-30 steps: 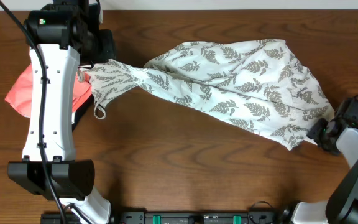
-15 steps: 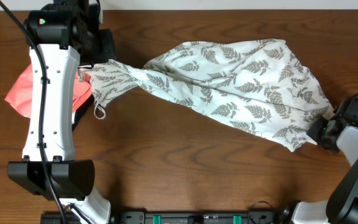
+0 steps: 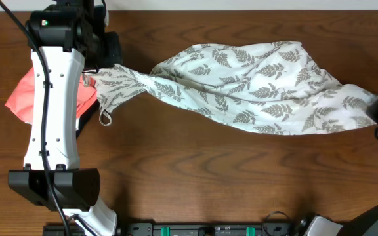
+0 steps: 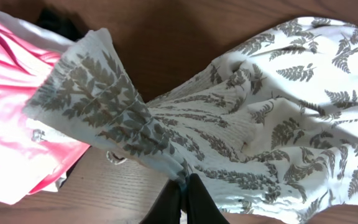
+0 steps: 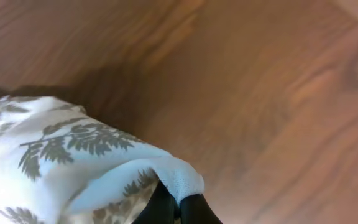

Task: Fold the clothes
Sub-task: 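Pull the shirt corner rightward with the right gripper to stretch it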

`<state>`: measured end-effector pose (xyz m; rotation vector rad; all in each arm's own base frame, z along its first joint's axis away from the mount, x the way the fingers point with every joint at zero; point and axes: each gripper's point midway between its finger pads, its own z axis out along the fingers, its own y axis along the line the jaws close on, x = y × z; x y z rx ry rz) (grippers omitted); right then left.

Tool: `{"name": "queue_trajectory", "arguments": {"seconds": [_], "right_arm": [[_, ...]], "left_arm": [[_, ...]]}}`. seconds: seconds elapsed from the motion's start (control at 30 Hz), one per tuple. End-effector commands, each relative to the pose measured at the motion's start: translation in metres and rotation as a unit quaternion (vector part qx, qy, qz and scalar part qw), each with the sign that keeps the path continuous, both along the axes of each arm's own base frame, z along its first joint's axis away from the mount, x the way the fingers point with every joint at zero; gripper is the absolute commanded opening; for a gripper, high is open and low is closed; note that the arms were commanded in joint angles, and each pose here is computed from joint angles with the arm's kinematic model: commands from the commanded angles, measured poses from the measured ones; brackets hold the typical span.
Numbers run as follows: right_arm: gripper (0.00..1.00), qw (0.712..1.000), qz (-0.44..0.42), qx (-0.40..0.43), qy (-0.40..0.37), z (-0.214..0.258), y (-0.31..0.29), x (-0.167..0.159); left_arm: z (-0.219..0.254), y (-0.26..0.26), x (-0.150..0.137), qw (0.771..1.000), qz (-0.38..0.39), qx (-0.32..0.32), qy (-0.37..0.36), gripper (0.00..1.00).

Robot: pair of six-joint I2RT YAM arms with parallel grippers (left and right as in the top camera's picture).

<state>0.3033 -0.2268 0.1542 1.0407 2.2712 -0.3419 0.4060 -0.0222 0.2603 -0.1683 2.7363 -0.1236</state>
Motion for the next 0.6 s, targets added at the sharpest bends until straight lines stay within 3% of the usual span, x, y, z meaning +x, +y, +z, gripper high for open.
{"name": "queue_trajectory", "arguments": {"seconds": [0.0, 0.3, 0.57], "right_arm": [[0.01, 0.999, -0.039, -0.029, 0.011, 0.014, -0.027, -0.018], [0.01, 0.993, -0.114, -0.036, 0.022, 0.014, -0.067, -0.056], [0.01, 0.989, -0.137, -0.009, 0.047, -0.013, -0.077, -0.064]], "left_arm": [[-0.003, 0.006, 0.0, 1.0, 0.001, 0.011, 0.005, 0.06], [-0.004, 0.01, -0.002, 1.0, 0.005, 0.02, 0.01, 0.06], [-0.015, 0.011, -0.034, 0.997, 0.018, 0.017, 0.079, 0.06]]}}
